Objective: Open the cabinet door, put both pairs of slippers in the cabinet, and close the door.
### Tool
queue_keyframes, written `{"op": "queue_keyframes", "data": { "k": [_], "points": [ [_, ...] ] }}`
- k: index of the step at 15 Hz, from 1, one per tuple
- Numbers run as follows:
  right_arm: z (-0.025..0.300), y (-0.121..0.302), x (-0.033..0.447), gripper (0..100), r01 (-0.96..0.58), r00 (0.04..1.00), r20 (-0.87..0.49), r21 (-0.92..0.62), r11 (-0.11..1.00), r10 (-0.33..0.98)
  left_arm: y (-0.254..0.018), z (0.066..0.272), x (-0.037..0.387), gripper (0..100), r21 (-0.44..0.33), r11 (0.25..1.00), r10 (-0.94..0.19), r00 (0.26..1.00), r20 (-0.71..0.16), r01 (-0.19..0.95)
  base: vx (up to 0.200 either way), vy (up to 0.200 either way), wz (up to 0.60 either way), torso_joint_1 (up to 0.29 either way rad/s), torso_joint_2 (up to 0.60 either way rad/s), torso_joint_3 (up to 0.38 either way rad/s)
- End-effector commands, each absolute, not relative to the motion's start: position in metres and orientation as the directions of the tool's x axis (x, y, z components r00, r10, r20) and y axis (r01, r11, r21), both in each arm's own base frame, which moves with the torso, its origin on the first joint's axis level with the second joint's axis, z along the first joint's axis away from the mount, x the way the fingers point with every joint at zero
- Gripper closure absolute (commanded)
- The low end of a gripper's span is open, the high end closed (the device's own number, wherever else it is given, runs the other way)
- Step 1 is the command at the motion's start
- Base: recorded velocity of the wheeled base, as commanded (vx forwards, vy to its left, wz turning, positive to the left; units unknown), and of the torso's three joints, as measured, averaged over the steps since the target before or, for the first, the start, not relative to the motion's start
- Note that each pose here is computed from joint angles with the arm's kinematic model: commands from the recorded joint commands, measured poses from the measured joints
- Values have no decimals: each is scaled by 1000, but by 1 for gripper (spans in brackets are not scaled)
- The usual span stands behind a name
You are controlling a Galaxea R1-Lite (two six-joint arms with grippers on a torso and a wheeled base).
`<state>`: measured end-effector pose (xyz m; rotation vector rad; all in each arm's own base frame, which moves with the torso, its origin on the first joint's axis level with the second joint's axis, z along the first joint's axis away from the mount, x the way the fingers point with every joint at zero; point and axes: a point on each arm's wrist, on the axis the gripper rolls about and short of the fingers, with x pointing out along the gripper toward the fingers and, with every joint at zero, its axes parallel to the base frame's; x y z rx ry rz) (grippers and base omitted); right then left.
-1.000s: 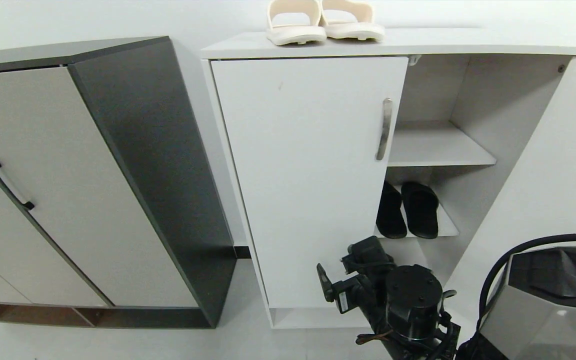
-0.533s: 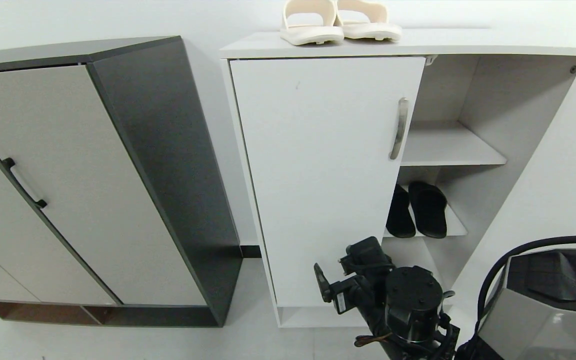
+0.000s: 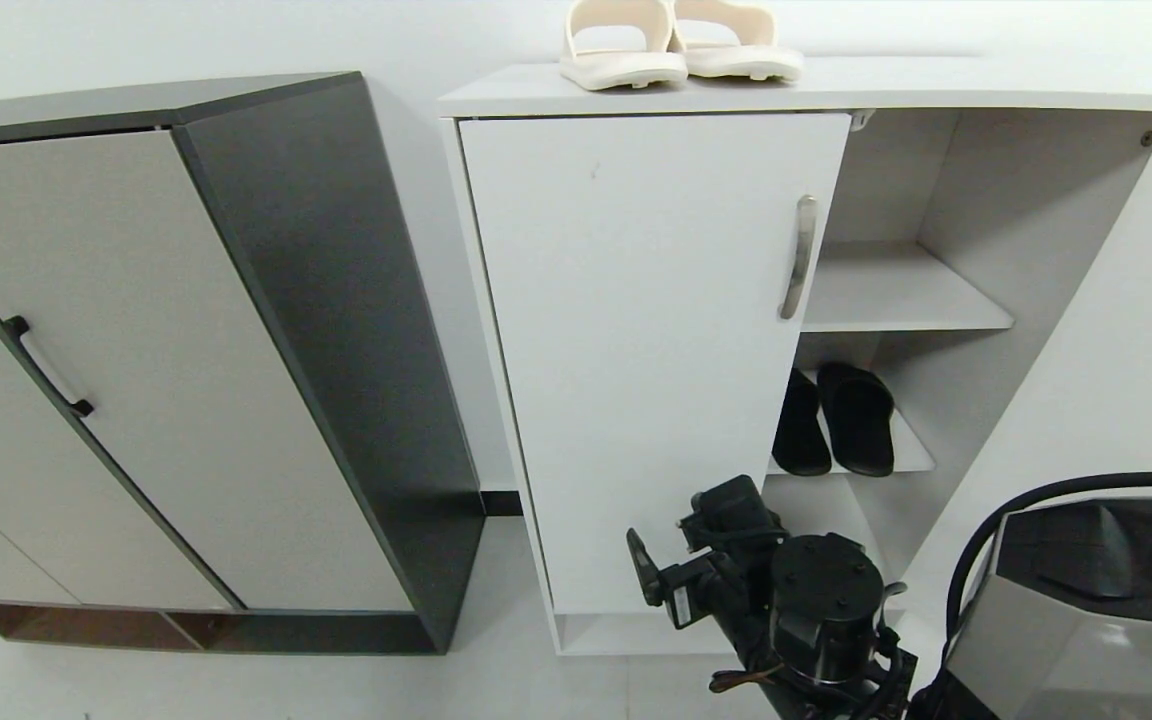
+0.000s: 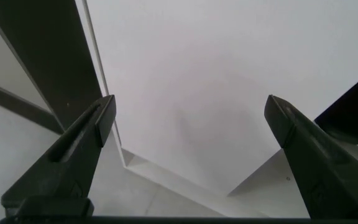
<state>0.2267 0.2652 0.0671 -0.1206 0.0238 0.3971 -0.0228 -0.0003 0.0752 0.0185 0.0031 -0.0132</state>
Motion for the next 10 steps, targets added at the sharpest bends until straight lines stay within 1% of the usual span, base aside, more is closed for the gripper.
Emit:
{"op": "queue_keyframes", "data": {
  "k": [1, 3, 4, 7, 10],
  "points": [
    [65, 266, 227, 0, -388, 922, -51, -116, 914, 384, 0, 75, -23, 100, 18, 1000, -12, 1000, -5, 12, 0, 0, 0, 0, 0, 0],
    [65, 265, 228, 0, -385, 923, -53, -117, 915, 381, 0, 75, -23, 100, 18, 1000, -12, 1000, -5, 12, 0, 0, 0, 0, 0, 0],
    [65, 265, 229, 0, -384, 923, -53, -117, 916, 380, 0, 75, -23, 100, 18, 1000, -12, 1000, -5, 12, 0, 0, 0, -2, -168, -203],
    [65, 265, 229, 0, -384, 923, -54, -118, 916, 380, 0, 75, -23, 100, 18, 1000, -12, 1000, -5, 12, 0, 0, 0, 22, -219, -326],
    [65, 265, 229, 0, -384, 923, -54, -118, 916, 380, 0, 75, -23, 100, 18, 1000, -12, 1000, -5, 12, 0, 0, 0, 61, -536, -359]
  ]
}}
